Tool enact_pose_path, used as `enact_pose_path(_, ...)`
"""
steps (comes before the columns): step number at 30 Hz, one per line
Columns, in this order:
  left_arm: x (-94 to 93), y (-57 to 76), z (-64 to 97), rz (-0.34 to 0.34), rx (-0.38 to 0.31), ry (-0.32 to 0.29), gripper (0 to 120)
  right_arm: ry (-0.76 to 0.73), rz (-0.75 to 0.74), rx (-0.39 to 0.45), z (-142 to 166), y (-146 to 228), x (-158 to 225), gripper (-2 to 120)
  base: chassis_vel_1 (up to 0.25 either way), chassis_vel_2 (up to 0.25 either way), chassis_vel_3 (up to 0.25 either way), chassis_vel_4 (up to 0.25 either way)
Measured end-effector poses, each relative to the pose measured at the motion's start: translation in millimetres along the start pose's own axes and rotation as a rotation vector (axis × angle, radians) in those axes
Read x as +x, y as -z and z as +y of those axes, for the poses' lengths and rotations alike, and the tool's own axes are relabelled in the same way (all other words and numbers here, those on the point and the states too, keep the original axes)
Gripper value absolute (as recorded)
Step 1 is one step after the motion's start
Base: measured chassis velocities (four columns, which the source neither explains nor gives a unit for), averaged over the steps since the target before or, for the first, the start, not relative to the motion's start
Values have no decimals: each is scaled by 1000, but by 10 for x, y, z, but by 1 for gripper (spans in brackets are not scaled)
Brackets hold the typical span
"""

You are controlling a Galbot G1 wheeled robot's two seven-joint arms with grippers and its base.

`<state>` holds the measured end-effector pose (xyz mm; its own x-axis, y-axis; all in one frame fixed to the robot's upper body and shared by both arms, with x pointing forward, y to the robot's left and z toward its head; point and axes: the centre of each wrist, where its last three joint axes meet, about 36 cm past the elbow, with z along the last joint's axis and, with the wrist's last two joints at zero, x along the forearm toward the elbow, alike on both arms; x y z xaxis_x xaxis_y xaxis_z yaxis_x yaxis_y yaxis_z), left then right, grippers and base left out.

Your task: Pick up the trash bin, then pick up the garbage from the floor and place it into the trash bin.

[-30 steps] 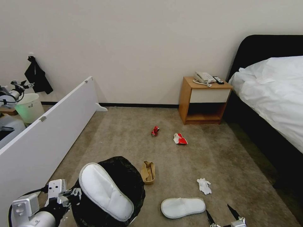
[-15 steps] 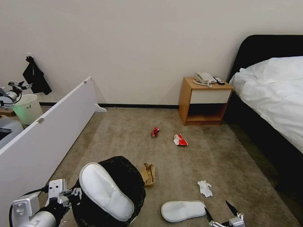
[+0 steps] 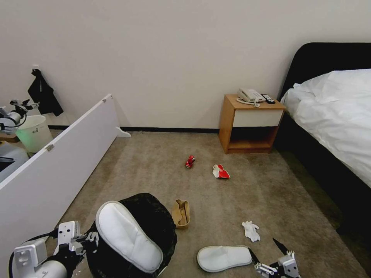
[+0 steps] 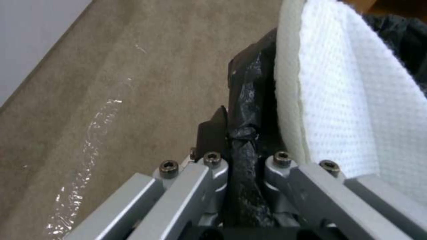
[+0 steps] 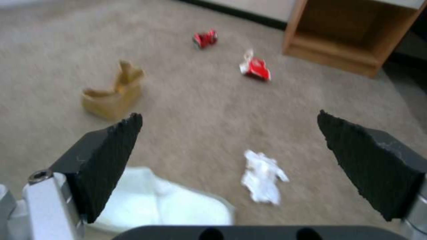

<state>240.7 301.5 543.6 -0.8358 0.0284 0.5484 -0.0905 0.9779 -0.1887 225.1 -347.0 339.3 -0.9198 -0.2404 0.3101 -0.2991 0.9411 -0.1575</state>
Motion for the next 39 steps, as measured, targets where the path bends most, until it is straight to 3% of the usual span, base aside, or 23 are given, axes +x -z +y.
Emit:
enact_pose_path(9, 8, -24, 6, 9, -3, 9, 4, 58, 47, 32, -595, 106, -183, 100, 0, 0, 0, 0)
enact_pose_path(10, 11, -28, 10, 10, -3, 12, 4, 85, 67, 79, -782, 120, -201, 100, 0, 0, 0, 0)
enact_pose_path(16, 19, -53, 17, 18, -1, 22, 4, 144, 98, 185, -1146, 176, -230, 100, 0, 0, 0, 0)
enact_pose_path(27, 33, -85, 29, 28, -7, 39, 4, 294, 93, 236, -1395, 289, -528, 100, 0, 0, 0, 0)
enact_pose_path(39, 37, -95, 32, 28, -5, 46, 4, 341, 83, 230, -1388, 283, -683, 100, 0, 0, 0, 0)
